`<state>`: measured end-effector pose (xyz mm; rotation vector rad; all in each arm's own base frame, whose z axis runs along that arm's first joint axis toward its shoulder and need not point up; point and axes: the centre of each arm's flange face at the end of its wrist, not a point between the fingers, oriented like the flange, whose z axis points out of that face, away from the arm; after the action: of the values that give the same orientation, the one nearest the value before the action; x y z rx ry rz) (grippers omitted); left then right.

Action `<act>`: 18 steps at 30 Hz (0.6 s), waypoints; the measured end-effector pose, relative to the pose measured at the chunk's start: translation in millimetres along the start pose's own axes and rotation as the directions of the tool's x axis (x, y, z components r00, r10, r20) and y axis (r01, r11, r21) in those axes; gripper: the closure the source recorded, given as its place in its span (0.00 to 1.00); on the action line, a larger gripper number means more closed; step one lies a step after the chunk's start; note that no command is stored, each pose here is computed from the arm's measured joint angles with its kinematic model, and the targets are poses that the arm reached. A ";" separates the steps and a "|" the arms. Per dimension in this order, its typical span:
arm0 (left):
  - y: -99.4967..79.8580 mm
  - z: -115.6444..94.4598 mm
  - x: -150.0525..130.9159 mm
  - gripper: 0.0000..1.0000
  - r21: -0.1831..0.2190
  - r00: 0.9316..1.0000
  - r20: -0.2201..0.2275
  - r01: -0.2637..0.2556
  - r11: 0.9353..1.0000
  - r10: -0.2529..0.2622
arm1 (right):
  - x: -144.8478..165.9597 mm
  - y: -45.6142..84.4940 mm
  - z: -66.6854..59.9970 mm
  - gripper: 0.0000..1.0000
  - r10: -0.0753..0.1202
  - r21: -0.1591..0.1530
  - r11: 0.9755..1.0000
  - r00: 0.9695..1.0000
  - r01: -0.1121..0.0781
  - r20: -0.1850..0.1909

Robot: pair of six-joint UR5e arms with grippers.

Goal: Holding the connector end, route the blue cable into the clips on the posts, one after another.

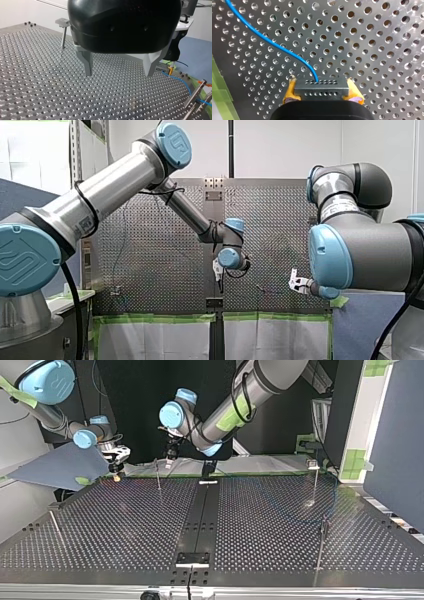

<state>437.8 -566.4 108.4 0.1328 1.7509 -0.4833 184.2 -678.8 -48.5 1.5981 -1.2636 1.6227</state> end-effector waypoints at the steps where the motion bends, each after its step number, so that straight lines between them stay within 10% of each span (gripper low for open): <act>1: 1.0 -2.1 -2.1 0.00 -0.002 1.000 -0.001 -0.001 1.000 0.001 | 0.0 0.1 0.0 1.00 0.000 0.000 1.000 1.000 0.000 0.000; 18: 57.0 -12.1 -69.1 0.00 -0.010 0.988 0.100 0.119 0.993 -0.117 | 0.6 -0.9 0.9 1.00 -0.002 0.001 1.000 1.000 0.002 0.000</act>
<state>463.2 -498.4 162.2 -0.0064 1.6708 -0.5525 185.3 -679.4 -47.9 1.5998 -1.2606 1.6227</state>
